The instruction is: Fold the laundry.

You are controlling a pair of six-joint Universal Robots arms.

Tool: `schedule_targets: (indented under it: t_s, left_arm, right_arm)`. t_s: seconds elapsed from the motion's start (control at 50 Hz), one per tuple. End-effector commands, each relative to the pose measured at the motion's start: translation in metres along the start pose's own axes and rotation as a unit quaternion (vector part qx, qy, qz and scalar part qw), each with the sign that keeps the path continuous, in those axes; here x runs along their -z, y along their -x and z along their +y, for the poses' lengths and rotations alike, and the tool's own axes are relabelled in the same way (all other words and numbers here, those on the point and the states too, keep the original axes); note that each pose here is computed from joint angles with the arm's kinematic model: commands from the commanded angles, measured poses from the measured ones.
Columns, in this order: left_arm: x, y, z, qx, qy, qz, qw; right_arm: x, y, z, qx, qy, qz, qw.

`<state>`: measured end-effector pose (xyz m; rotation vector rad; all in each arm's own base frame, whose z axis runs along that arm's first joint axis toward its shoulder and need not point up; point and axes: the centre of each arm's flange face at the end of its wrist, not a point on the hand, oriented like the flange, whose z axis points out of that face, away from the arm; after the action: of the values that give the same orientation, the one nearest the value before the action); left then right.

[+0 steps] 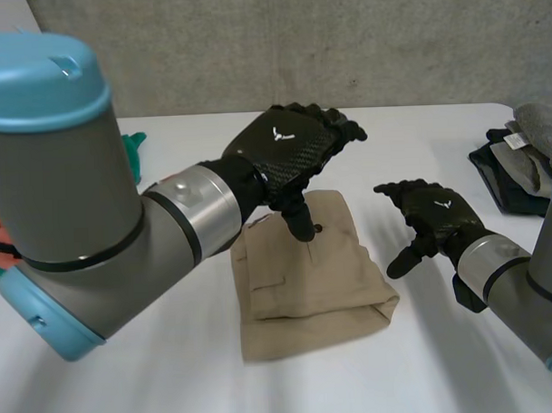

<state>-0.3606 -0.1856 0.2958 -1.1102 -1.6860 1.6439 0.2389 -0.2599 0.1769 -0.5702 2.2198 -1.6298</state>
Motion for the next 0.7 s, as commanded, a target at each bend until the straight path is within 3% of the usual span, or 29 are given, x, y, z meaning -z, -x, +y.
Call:
schedule_targets:
  t_s: [0.02,0.14,0.28,0.7]
  left_arm:
    - [0.003,0.005,-0.012,0.012,-0.010,0.002,1.000]
    - [0.006,0.007,-0.014,0.022,-0.010,0.000,1.000]
    - [0.006,0.007,-0.010,0.026,-0.004,0.000,1.000]
    - [0.009,0.014,0.000,0.032,0.010,-0.009,0.999]
  right_arm:
    - [0.041,0.058,0.012,0.126,-0.005,-0.054,0.991]
    - [0.066,0.101,0.051,0.216,-0.017,-0.111,0.970]
    - [0.050,0.106,0.078,0.276,-0.057,-0.065,0.957]
    - [-0.002,0.116,0.088,0.298,-0.147,-0.031,0.943]
